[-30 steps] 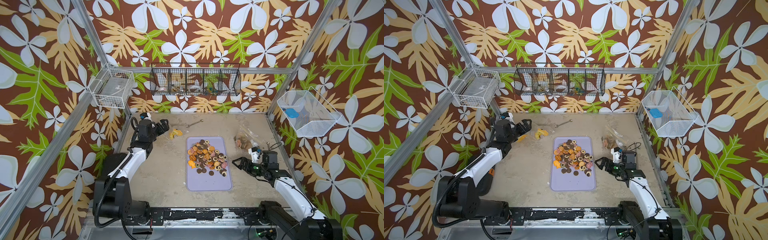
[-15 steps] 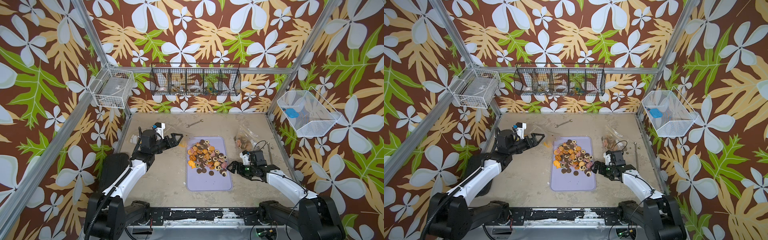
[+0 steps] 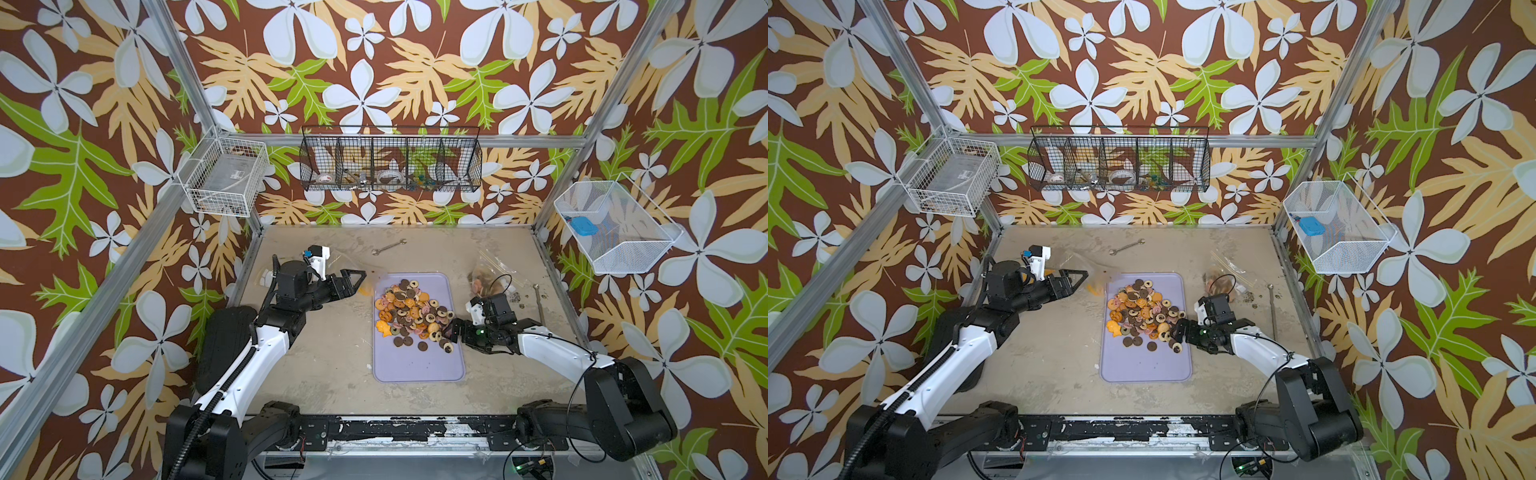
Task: Pour cookies out of the ziploc bag
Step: Move the tray at the center of the board, then move the ziploc bag to the center of the board.
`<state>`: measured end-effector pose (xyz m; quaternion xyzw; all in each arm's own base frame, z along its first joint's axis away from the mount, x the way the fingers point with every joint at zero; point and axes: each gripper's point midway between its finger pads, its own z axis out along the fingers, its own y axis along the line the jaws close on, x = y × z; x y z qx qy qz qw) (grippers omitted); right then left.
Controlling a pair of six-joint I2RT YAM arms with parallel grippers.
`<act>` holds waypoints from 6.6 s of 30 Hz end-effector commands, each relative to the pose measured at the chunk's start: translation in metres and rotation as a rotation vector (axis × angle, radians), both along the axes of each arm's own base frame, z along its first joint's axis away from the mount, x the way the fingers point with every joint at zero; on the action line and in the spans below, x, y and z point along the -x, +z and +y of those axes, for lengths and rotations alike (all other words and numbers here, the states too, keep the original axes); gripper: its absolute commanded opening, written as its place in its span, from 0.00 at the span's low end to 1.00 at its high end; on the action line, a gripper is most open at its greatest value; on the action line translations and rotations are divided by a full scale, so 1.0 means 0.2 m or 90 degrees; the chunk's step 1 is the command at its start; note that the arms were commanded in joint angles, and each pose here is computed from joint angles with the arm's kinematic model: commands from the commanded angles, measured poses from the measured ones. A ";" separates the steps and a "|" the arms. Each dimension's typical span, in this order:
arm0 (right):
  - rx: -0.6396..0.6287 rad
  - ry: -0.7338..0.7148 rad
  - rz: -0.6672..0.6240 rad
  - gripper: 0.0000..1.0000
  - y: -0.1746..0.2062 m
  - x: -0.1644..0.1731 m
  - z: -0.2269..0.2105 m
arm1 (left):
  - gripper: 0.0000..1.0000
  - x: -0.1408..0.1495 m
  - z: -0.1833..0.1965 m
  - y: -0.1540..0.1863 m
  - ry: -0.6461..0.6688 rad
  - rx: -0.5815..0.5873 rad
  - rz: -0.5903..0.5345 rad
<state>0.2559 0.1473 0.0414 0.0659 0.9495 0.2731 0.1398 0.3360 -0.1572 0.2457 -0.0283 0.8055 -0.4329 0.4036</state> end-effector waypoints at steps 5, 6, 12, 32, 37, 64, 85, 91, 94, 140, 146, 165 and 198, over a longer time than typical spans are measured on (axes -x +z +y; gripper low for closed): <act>-0.011 -0.009 0.002 1.00 0.02 -0.08 0.08 | 1.00 0.04 -0.01 0.02 -0.014 -0.005 -0.002; -0.013 -0.008 0.001 1.00 0.02 -0.10 0.09 | 1.00 0.04 -0.01 0.01 -0.014 -0.005 -0.002; -0.014 0.009 0.006 1.00 0.03 -0.16 0.23 | 1.00 0.04 0.00 0.00 -0.009 -0.006 -0.001; 0.101 -0.013 -0.100 1.00 0.32 -0.32 -0.05 | 1.00 0.04 0.00 0.05 -0.012 -0.009 -0.014; 0.153 0.006 -0.219 1.00 0.69 -0.39 -0.14 | 1.00 0.03 -0.01 0.03 -0.023 -0.014 -0.012; 0.227 -0.007 -0.383 0.67 0.96 -1.01 -0.82 | 1.00 0.18 -0.39 -0.19 -0.177 -0.004 0.045; 0.100 -0.004 -0.304 0.56 0.77 -0.93 -0.72 | 1.00 0.22 -0.40 -0.25 -0.190 0.000 0.053; 0.075 -0.022 -0.302 0.56 0.75 -0.87 -0.71 | 1.00 0.22 -0.39 -0.28 -0.189 -0.011 0.060; 0.074 -0.021 -0.294 0.54 0.72 -0.86 -0.71 | 1.00 0.22 -0.39 -0.28 -0.189 -0.011 0.059; 0.115 0.022 -0.259 0.29 0.63 -0.99 -0.62 | 1.00 0.22 -0.40 -0.31 -0.198 -0.008 0.070; 0.098 0.021 -0.254 0.17 0.62 -0.97 -0.61 | 1.00 0.22 -0.40 -0.31 -0.198 -0.007 0.071; 0.012 0.007 -0.280 0.00 0.81 -0.85 -0.51 | 1.00 0.21 -0.40 -0.33 -0.196 -0.006 0.079; 0.167 -0.119 -0.310 0.00 0.79 -0.50 -0.14 | 1.00 0.22 -0.44 -0.34 -0.188 -0.002 0.093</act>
